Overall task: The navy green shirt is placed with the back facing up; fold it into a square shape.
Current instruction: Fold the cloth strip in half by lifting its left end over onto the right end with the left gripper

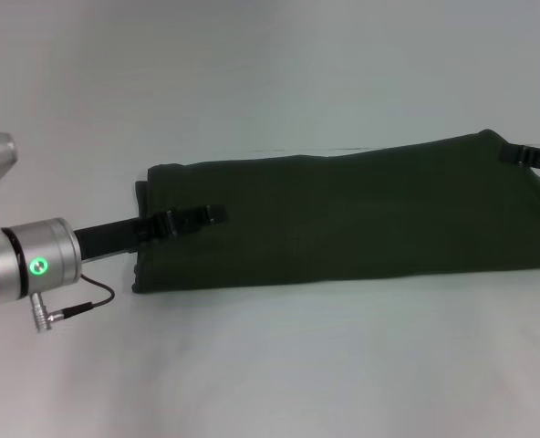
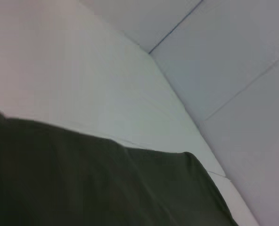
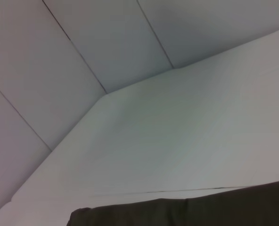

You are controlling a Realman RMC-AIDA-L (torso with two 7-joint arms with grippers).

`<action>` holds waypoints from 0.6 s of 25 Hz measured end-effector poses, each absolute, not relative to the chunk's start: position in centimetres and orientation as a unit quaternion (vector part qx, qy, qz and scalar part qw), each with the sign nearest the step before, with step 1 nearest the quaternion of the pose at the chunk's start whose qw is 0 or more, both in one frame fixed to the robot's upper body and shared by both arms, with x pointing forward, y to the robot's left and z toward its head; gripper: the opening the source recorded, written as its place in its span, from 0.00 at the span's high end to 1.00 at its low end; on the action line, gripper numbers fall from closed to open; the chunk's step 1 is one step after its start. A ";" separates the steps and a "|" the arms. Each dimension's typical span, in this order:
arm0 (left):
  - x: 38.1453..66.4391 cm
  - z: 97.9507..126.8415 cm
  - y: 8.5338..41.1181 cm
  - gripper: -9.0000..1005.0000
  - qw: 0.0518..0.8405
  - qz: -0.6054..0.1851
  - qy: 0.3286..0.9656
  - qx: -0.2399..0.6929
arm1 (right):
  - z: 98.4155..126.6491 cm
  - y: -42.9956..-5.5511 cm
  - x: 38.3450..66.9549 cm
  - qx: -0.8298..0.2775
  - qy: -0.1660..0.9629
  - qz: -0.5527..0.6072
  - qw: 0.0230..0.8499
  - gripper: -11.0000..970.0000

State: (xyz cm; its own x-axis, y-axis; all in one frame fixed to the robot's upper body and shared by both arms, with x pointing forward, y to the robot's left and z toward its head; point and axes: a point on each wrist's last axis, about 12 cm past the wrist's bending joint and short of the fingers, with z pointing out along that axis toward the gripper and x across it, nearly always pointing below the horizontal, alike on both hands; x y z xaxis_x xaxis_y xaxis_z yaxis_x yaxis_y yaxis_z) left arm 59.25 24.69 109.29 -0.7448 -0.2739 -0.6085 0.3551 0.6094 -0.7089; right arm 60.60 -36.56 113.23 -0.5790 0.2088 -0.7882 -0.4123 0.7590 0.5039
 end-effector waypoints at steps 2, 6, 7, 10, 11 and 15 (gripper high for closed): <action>59.1 109.3 25.0 0.35 0.346 -0.446 0.825 0.009 | 113.2 -36.6 60.6 -0.062 0.820 0.341 0.454 0.19; 58.8 108.8 25.3 0.35 0.314 -0.447 0.837 -0.019 | 113.4 -36.7 60.6 -0.061 0.821 0.341 0.455 0.20; 58.7 108.7 25.4 0.35 0.305 -0.446 0.841 -0.027 | 113.4 -36.7 60.7 -0.060 0.821 0.341 0.454 0.20; 58.5 108.3 25.8 0.35 0.288 -0.449 0.844 -0.055 | 113.5 -36.7 60.8 -0.062 0.823 0.339 0.451 0.20; 58.4 108.2 25.9 0.35 0.285 -0.450 0.844 -0.064 | 113.5 -36.7 60.9 -0.063 0.824 0.337 0.450 0.20; 58.2 107.7 26.5 0.35 0.266 -0.445 0.849 -0.100 | 113.7 -36.5 61.1 -0.069 0.826 0.334 0.449 0.20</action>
